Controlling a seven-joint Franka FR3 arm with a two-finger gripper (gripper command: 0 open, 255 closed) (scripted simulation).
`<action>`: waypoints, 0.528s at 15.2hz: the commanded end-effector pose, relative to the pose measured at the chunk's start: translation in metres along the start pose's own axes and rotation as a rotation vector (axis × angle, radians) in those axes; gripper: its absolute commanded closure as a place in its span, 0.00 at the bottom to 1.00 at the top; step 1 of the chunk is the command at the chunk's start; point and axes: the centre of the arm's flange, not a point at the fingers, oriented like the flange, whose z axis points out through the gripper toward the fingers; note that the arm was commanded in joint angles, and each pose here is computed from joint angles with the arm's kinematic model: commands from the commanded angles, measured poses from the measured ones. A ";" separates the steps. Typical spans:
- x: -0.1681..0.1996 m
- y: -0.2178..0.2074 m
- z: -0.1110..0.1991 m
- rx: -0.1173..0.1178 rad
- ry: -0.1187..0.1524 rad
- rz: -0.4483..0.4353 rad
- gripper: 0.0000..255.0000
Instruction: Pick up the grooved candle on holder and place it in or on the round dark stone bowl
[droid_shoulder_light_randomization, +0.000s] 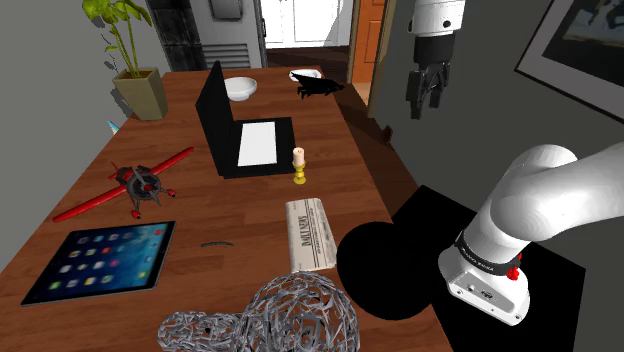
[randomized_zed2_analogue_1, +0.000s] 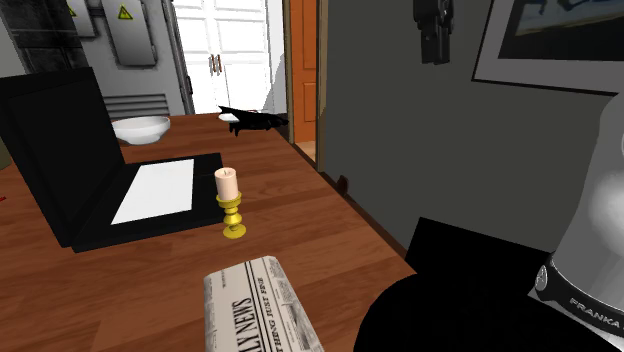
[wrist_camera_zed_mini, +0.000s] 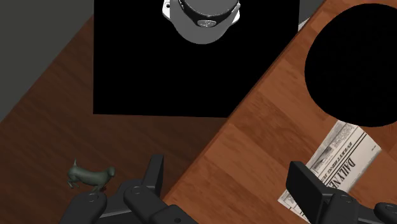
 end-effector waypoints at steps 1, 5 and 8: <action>0.000 0.000 0.000 0.000 0.000 0.000 0.00; 0.044 -0.021 0.017 -0.001 0.009 -0.020 0.00; 0.077 -0.036 0.030 -0.001 0.017 -0.035 0.00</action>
